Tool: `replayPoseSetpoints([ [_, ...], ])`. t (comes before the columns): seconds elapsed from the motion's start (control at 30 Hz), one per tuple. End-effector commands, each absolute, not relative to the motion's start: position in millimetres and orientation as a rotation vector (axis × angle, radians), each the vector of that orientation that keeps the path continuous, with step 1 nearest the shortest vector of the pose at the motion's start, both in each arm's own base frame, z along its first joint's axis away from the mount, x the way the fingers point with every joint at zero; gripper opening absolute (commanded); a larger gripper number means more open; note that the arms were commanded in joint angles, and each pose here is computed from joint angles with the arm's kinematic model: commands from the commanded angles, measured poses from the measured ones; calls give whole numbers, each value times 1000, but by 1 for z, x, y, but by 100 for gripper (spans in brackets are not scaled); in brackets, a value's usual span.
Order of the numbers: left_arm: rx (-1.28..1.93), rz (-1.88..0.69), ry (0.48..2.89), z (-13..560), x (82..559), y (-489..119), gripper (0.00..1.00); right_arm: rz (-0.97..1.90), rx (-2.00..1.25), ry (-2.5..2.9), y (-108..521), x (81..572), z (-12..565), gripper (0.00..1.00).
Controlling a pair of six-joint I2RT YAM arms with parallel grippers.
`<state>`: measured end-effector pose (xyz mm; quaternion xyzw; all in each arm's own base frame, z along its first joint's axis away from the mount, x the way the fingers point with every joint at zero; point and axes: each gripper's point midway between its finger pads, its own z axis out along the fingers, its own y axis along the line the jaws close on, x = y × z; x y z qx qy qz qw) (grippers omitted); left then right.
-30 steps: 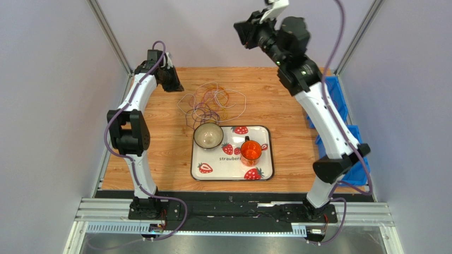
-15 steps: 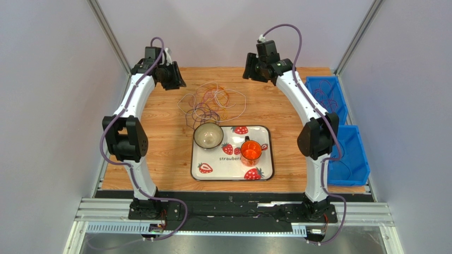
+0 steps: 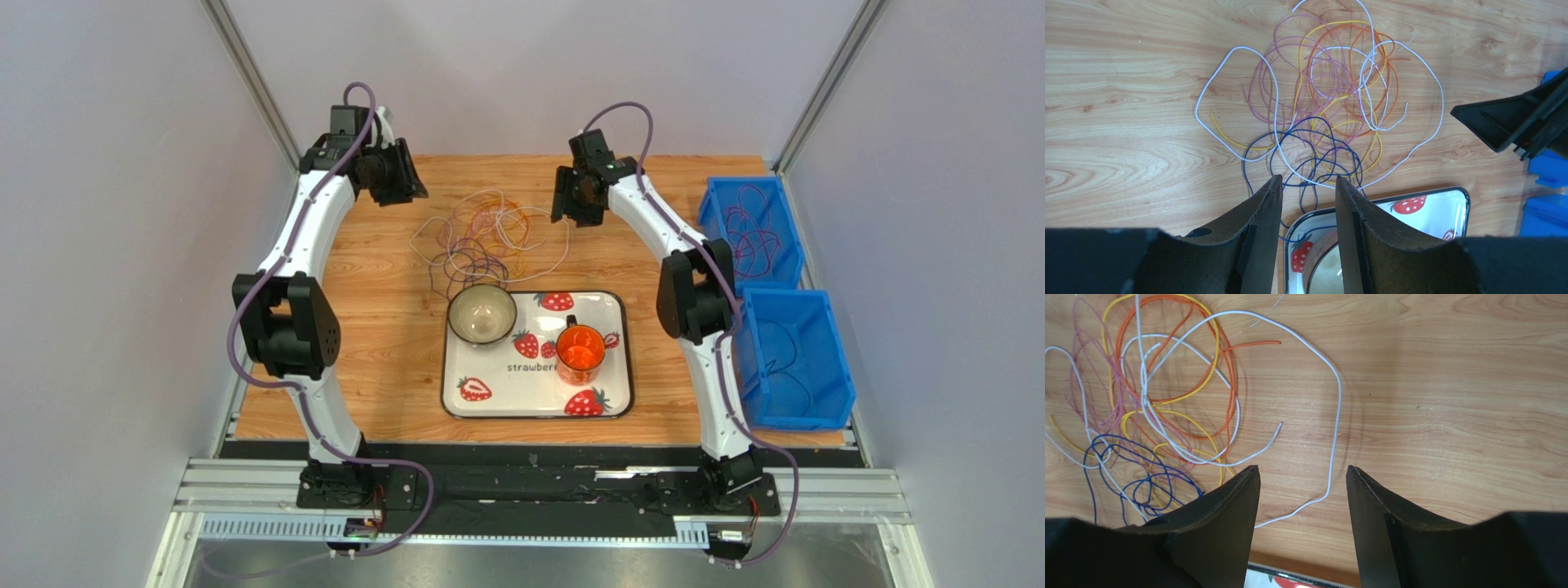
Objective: Untangle the cables
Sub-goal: Untie the cable.
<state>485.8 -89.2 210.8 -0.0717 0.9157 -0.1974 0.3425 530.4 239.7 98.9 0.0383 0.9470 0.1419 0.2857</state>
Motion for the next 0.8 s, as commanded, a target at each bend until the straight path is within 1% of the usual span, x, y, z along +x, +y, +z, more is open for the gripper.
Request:
replayPoseSetpoints([
  [0.0, -151, -500, 2303, 243, 482, -88, 46, 412, 109, 2480, 244, 548, 108, 58],
  [0.2, -150, -503, 2306, 242, 483, -88, 45, 388, 123, 2511, 242, 552, 85, 56],
  [0.6, -150, -509, 2309, 241, 483, -89, 45, 414, 128, 2570, 247, 545, 53, 41],
  [0.67, -151, -509, 2312, 240, 483, -89, 45, 424, 127, 2574, 249, 545, 51, 36],
  [0.7, -150, -509, 2311, 240, 483, -89, 45, 425, 126, 2574, 249, 545, 51, 29],
  [0.77, -150, -509, 2311, 240, 483, -89, 45, 427, 122, 2571, 250, 545, 52, 25],
])
